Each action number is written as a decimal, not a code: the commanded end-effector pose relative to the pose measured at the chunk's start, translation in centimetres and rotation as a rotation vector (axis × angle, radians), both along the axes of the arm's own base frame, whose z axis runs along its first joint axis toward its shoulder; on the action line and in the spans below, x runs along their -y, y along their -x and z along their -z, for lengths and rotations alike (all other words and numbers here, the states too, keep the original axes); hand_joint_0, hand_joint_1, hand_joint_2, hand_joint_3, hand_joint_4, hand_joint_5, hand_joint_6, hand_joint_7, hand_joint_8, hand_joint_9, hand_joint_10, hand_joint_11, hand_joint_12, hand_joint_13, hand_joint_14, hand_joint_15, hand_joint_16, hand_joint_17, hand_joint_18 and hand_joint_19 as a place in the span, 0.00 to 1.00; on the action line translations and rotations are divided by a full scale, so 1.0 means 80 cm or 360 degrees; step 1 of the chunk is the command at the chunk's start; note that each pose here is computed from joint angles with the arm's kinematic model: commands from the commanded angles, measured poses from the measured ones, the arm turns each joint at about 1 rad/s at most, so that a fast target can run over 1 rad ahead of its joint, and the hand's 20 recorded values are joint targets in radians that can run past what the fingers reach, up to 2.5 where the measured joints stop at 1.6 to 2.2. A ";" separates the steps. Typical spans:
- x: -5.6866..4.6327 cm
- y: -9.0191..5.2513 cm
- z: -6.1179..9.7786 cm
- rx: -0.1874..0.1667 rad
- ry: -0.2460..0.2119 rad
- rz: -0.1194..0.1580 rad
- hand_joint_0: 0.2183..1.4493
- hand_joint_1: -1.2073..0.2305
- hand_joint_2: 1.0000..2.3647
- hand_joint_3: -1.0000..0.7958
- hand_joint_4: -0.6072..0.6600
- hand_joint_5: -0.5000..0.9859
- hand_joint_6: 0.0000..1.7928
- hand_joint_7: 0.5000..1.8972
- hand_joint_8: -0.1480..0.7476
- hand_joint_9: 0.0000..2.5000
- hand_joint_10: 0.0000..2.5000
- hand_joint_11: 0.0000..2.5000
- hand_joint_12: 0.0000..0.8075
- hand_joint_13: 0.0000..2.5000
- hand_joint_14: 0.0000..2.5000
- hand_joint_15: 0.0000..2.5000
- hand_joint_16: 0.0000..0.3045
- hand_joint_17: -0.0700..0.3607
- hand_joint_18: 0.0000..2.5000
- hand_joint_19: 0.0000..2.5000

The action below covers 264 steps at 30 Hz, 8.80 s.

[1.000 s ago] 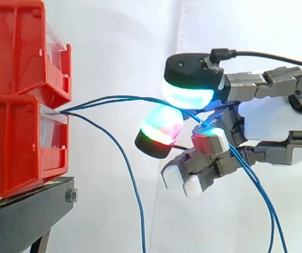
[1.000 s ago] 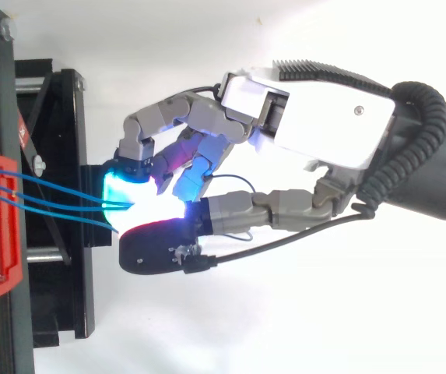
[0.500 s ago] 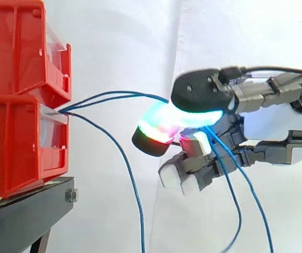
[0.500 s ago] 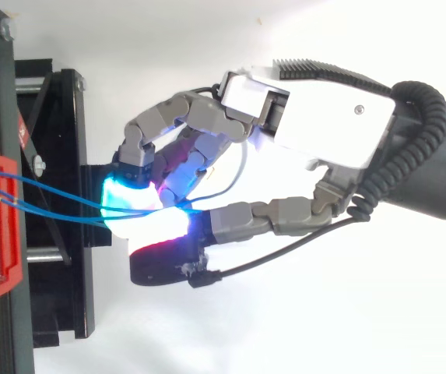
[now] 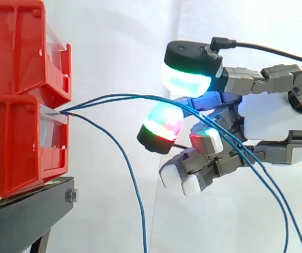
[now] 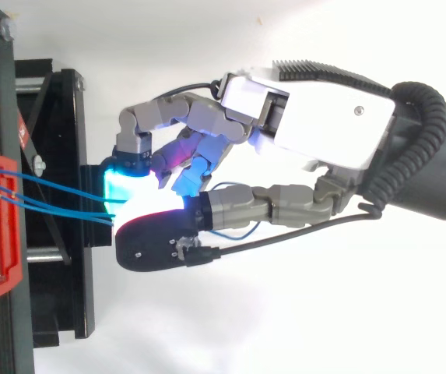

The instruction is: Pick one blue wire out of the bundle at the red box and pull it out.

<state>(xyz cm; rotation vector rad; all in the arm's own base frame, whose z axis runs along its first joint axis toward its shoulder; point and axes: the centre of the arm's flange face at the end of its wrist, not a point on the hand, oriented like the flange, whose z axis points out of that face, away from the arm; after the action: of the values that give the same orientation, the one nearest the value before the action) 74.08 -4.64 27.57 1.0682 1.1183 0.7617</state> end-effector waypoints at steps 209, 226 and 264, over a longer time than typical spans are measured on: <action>0.010 0.067 -0.083 -0.0316 0.0072 0.0005 0.33 0.23 0.02 0.51 0.55 0.30 0.49 0.38 0.46 0.33 0.01 0.14 0.48 0.19 0.00 0.11 0.18 0.45 0.15 0.15; 0.010 0.067 -0.084 -0.0316 0.0072 0.0005 0.33 0.23 0.02 0.51 0.56 0.30 0.49 0.37 0.47 0.37 0.01 0.17 0.47 0.21 0.01 0.12 0.18 0.45 0.15 0.15; 0.010 0.067 -0.083 -0.0319 0.0073 0.0005 0.33 0.23 0.02 0.51 0.56 0.30 0.49 0.36 0.47 0.40 0.01 0.18 0.47 0.22 0.01 0.13 0.18 0.45 0.18 0.17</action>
<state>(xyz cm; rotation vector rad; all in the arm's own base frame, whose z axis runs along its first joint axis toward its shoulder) 68.70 -5.47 34.24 1.1251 1.2972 0.6340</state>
